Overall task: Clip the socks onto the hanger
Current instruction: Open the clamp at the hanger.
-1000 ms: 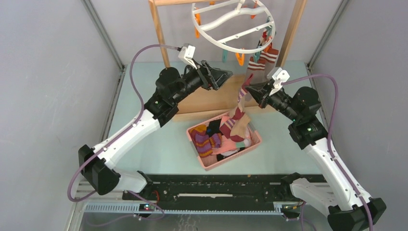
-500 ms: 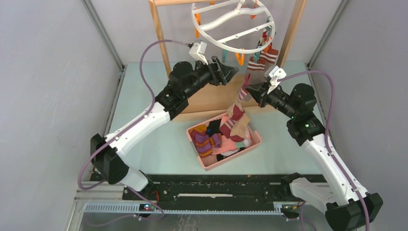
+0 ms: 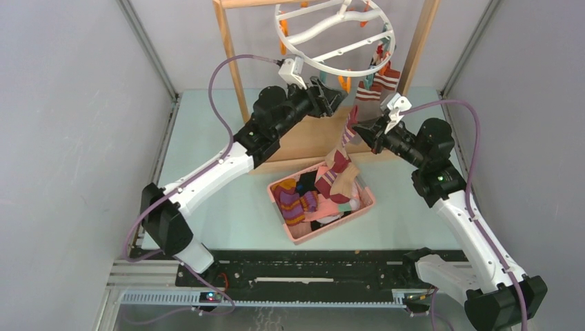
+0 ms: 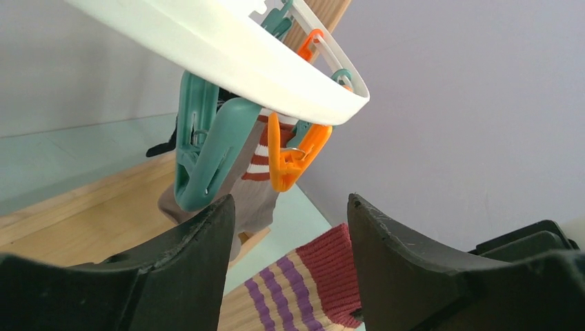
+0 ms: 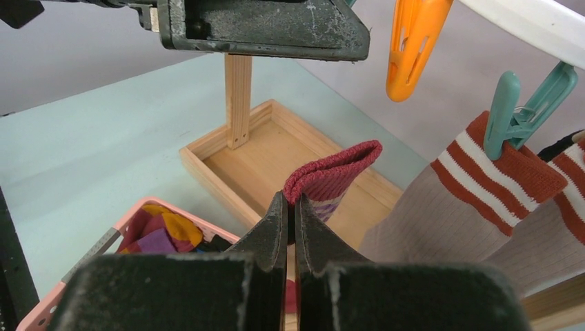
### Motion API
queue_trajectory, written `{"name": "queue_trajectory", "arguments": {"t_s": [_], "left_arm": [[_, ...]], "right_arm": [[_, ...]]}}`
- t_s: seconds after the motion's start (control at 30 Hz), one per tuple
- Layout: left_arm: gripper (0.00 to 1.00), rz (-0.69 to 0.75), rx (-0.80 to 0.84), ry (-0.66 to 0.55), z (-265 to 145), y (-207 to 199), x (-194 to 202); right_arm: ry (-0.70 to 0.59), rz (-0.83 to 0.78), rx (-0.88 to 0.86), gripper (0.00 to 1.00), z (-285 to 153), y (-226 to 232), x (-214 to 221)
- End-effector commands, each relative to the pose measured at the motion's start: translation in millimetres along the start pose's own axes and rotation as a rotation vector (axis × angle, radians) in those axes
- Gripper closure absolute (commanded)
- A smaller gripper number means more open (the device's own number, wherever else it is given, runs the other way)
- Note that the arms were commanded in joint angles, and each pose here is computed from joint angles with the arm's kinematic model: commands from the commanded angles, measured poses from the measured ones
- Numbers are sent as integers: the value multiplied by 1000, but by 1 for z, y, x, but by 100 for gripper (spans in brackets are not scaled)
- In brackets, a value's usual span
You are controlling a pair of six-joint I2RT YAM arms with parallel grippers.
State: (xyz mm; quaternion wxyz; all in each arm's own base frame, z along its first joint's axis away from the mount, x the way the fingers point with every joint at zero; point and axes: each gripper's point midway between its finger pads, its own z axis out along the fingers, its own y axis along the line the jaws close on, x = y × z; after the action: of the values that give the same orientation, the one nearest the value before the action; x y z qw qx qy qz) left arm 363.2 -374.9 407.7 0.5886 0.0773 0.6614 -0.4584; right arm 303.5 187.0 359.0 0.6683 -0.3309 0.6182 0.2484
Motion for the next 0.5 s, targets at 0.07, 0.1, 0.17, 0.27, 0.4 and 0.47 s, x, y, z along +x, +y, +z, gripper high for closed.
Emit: {"name": "queue_trajectory", "arguments": {"t_s": [0.07, 0.1, 0.17, 0.27, 0.4, 0.47], "left_arm": [[35, 12, 31, -148, 6, -20, -43], [35, 11, 27, -151, 6, -19, -44], [35, 8, 23, -158, 7, -18, -44], [35, 3, 25, -168, 9, -19, -46], [36, -1, 28, -170, 13, -20, -45], [37, -3, 33, -166, 15, -20, -43]], "right_arm": [[-54, -10, 2, 100, -1, -3, -22], [-52, -7, -1, 100, -1, -3, -21], [-51, -4, -3, 100, -1, -3, -20], [-51, -2, -4, 100, -1, -3, -20], [-53, -3, -3, 100, -1, -3, -21], [-54, -1, -4, 100, -1, -3, -21]]}}
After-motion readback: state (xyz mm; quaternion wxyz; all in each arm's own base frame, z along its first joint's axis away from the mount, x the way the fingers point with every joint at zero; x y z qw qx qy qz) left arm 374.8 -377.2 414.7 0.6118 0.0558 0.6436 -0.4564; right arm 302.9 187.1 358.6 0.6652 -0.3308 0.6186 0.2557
